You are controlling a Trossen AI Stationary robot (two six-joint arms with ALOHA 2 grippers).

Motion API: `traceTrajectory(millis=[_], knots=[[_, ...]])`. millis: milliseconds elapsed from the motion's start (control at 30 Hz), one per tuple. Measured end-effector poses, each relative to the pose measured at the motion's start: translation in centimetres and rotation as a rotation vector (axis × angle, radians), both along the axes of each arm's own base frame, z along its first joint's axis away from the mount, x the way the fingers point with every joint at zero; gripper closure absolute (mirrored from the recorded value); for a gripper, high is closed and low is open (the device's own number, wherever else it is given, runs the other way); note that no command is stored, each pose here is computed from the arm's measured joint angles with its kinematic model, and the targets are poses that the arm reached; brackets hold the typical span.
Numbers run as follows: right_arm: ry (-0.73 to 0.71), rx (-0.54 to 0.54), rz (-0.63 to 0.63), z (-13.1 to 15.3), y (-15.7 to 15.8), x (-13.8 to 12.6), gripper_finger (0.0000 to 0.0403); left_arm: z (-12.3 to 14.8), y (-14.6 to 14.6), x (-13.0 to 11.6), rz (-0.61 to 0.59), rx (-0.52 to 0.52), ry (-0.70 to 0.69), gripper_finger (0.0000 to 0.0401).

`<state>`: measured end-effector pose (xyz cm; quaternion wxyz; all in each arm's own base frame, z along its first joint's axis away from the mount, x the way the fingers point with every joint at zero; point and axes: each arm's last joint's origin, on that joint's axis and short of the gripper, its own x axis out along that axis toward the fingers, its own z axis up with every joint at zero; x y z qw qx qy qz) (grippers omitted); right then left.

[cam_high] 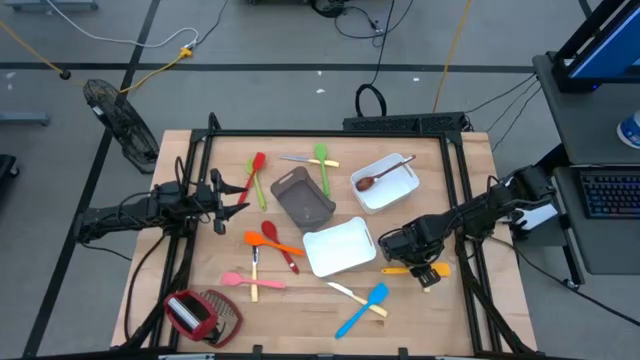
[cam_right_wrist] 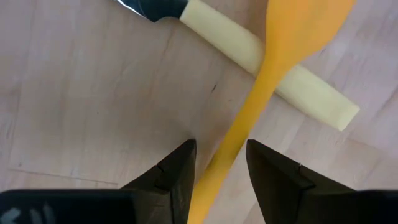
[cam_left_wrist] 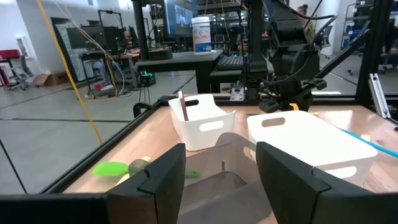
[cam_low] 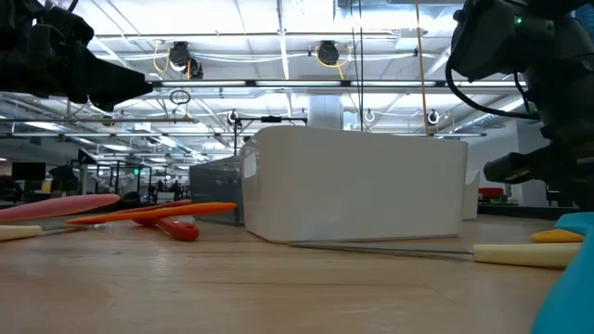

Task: Pick & Place Kitchen Items
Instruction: Put the yellow spatula into the bottom white bin

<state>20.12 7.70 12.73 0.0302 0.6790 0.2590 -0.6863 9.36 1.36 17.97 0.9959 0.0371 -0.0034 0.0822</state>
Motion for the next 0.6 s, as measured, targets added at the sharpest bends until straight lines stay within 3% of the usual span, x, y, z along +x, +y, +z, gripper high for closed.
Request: traceTrajectory(millis=[300, 600], knots=[[0.040, 0.085, -0.047, 0.07, 0.22, 0.01, 0.0261, 0.00, 0.00, 0.00, 0.000, 0.000, 0.000, 0.0199], [0.035, 0.104, -0.033, 0.07, 0.29, 0.04, 0.0261, 0.00, 0.00, 0.00, 0.000, 0.000, 0.000, 0.0199]])
